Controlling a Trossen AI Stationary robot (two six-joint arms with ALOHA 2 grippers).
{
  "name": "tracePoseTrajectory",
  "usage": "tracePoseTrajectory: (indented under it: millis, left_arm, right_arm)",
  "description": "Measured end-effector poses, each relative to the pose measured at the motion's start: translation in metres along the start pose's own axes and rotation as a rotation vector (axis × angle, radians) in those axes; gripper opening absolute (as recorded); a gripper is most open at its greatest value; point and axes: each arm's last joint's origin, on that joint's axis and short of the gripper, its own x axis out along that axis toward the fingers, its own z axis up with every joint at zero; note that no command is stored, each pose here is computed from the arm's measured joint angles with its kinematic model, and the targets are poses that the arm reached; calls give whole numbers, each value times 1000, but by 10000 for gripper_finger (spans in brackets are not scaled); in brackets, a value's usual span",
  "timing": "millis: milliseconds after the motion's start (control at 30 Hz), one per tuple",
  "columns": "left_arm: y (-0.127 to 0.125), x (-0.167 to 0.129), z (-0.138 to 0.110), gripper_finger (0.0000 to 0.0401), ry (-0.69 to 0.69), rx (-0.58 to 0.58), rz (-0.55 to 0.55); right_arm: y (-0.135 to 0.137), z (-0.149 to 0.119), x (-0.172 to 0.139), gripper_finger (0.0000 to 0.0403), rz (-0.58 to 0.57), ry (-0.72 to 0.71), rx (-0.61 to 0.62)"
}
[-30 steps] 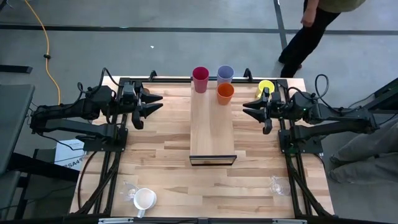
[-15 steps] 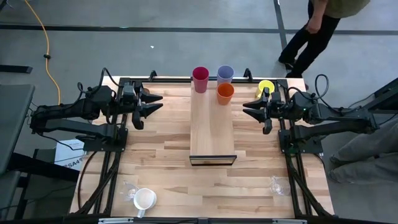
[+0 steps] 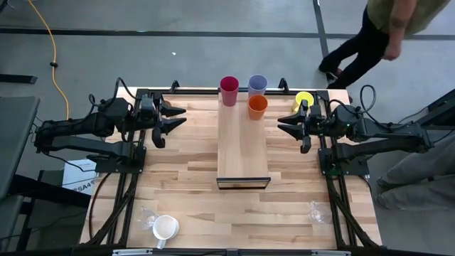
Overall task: Stack small to large cups/mugs on shelf
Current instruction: Put the white cup on the shelf
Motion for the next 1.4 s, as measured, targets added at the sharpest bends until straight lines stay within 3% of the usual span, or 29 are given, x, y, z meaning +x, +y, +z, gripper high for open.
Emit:
tracePoseTrajectory:
  millis: [233,467,667,833,1133,1400]
  left_arm:
    - [-16,1,-7,145,97,20,-77]
    - [-58,8,-20,145,455,129,-146]
    - [-109,9,-36,145,735,192,-255]
    - [-149,4,-55,145,955,252,-274]
    - [-201,-7,-92,145,1143,137,-262]
    - [-221,-6,-124,145,1257,94,-181]
  right_arm:
    - [0,0,0,99,0,0,0]
    - [0,0,0,99,0,0,2]
    - [0,0,0,99,0,0,3]
    - [0,0,0,99,0,1,3]
    - [0,0,0,99,-1,6,3]
    - [0,-2,0,99,-3,19,2]
